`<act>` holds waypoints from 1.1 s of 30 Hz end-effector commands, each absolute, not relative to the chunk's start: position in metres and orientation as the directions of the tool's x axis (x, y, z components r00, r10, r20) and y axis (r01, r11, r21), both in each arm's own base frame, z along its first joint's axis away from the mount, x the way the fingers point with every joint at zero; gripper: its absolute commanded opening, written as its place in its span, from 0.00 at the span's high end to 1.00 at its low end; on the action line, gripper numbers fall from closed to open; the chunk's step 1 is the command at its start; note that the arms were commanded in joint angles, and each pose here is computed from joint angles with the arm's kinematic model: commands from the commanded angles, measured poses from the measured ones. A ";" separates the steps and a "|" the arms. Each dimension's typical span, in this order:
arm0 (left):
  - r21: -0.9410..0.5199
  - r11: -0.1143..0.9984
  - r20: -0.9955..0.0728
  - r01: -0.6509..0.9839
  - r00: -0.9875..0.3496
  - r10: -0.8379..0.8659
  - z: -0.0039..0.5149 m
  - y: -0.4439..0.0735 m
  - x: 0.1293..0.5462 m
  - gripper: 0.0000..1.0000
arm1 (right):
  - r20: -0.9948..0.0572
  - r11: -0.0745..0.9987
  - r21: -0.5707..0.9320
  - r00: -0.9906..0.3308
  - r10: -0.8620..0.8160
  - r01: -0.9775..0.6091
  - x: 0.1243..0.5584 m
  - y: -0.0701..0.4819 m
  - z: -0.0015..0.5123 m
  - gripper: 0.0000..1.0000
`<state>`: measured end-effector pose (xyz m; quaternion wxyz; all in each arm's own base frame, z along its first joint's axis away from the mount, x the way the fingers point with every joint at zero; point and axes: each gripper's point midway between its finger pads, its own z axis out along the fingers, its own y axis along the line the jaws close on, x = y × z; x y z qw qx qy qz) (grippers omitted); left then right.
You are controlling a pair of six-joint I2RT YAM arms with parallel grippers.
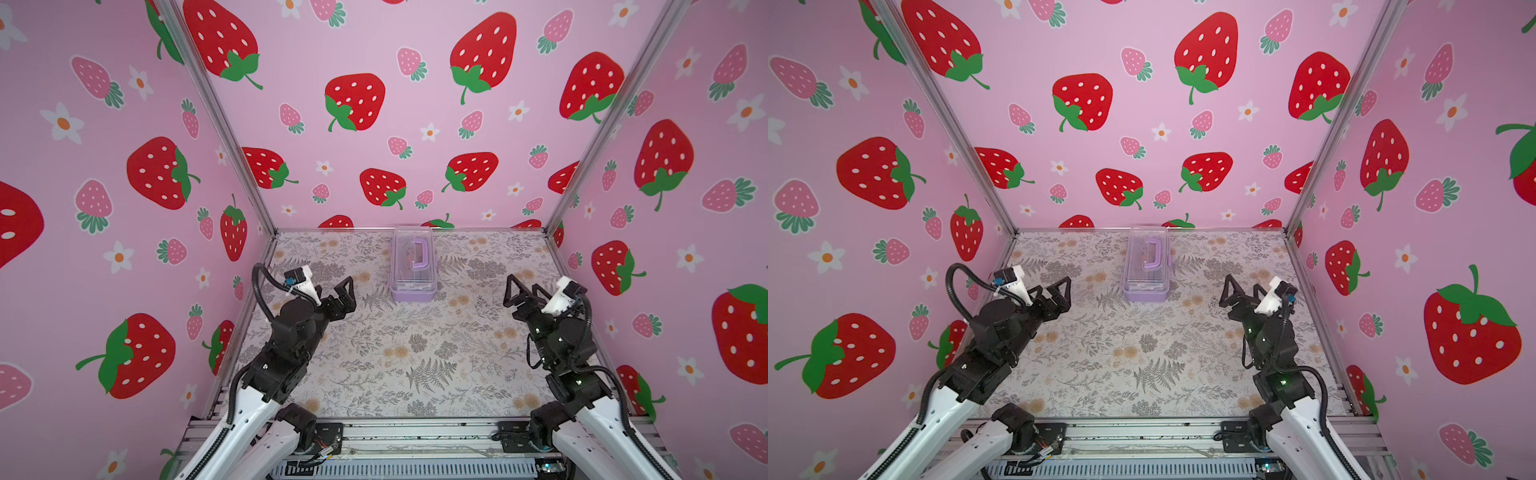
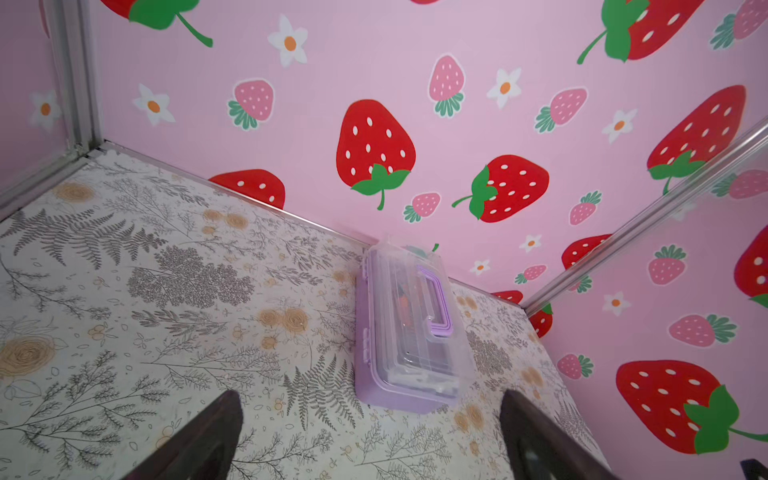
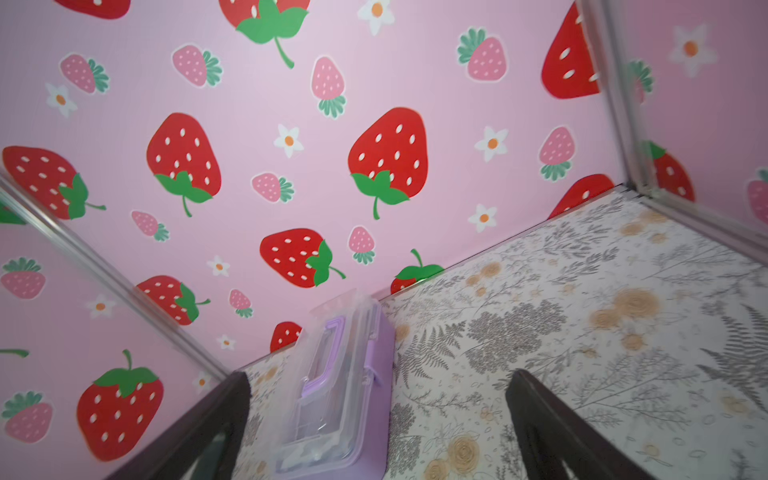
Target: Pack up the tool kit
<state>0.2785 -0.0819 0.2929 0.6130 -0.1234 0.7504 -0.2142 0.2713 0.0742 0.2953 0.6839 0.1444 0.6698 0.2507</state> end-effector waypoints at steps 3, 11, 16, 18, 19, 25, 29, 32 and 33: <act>-0.368 0.926 -0.930 0.085 -0.011 -0.369 0.291 -0.063 0.276 0.01 | -0.951 0.962 0.272 0.155 0.267 0.012 0.260 0.035 0.292 0.01; -0.088 0.978 -0.979 -0.191 -0.166 -0.121 0.200 -0.023 0.279 0.01 | -0.992 0.998 -0.060 0.115 -0.055 -0.036 0.255 0.049 0.267 0.01; -0.040 0.976 -0.983 -0.216 -0.168 -0.078 0.178 -0.020 0.285 0.01 | -0.997 0.999 -0.009 0.081 -0.006 -0.034 0.263 0.051 0.239 0.01; -0.017 0.976 -0.983 -0.216 -0.177 -0.056 0.178 -0.020 0.291 0.01 | -0.998 1.000 -0.001 0.059 0.001 -0.024 0.268 0.052 0.227 0.01; 0.001 0.978 -0.983 -0.207 -0.180 -0.037 0.178 -0.020 0.295 0.01 | -0.999 1.000 -0.007 0.040 -0.006 -0.014 0.271 0.052 0.220 0.01; 0.051 0.979 -0.965 -0.199 -0.262 -0.003 0.169 -0.011 0.325 0.01 | -0.993 0.992 -0.105 -0.065 -0.100 0.075 0.286 0.043 0.184 0.01; 0.068 0.967 -0.957 -0.246 -0.289 -0.006 0.153 0.003 0.339 0.01 | -0.989 0.983 -0.127 -0.098 -0.115 0.130 0.293 0.034 0.168 0.01; 0.066 0.959 -0.945 -0.275 -0.325 -0.028 0.134 0.010 0.346 0.01 | -0.985 0.980 -0.114 -0.146 -0.091 0.162 0.300 0.025 0.151 0.01; 0.062 0.960 -0.945 -0.272 -0.325 -0.031 0.129 0.010 0.348 0.01 | -0.982 0.980 -0.112 -0.171 -0.083 0.163 0.302 0.022 0.141 0.01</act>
